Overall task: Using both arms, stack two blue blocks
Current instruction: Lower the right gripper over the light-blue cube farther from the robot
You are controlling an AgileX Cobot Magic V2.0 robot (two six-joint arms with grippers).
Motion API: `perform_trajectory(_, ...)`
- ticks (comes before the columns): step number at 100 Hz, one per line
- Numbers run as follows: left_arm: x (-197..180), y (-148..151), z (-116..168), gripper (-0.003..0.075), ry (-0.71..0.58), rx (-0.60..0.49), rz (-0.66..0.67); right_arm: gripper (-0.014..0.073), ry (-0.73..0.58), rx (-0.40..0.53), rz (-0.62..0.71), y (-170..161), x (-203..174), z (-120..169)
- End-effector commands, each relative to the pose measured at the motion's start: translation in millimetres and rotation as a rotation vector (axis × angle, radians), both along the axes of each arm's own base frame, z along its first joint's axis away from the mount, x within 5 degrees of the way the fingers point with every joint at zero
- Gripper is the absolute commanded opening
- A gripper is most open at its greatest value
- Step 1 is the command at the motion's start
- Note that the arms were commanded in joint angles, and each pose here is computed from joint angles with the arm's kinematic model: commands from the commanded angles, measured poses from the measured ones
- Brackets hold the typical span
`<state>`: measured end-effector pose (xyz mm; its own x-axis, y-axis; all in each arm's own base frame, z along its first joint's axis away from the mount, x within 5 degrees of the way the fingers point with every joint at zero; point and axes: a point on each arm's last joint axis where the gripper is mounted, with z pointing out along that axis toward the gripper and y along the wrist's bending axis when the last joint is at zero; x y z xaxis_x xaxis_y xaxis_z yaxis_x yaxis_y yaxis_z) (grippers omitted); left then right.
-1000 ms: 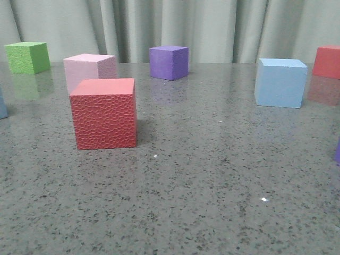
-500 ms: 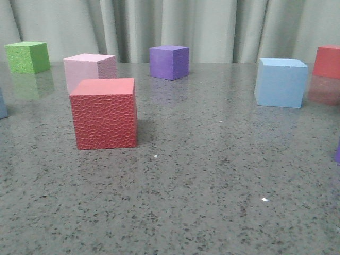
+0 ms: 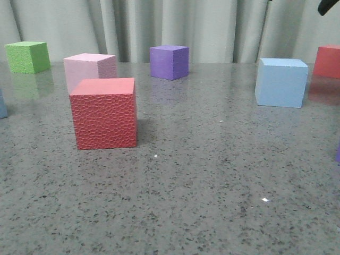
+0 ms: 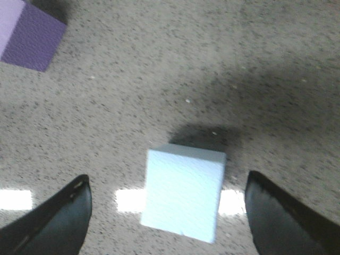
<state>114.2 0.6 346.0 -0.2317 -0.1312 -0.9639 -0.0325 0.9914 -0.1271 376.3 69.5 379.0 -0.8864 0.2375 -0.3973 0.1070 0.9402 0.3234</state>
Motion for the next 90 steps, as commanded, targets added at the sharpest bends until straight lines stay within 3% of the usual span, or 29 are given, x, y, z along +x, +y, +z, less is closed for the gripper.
perform_trajectory(1, 1, 1, 19, 0.06, -0.112, -0.009, 0.007, 0.0589, 0.006, 0.003, 0.025, 8, -11, 19)
perform_trajectory(24, 1, 1, 19, 0.06, -0.112, -0.009, 0.007, 0.0589, 0.033, -0.08, -0.021, 11, -5, 8)
perform_trajectory(44, 1, 1, 19, 0.06, -0.112, -0.009, 0.007, 0.0589, 0.041, -0.079, -0.029, 11, -5, 7)
perform_trajectory(68, 1, 1, 19, 0.06, -0.112, -0.009, 0.007, 0.0589, 0.158, -0.101, -0.021, 11, -7, -27)
perform_trajectory(90, 1, 1, 19, 0.06, -0.112, -0.009, 0.007, 0.0589, 0.19, -0.101, -0.019, 12, -7, -36)
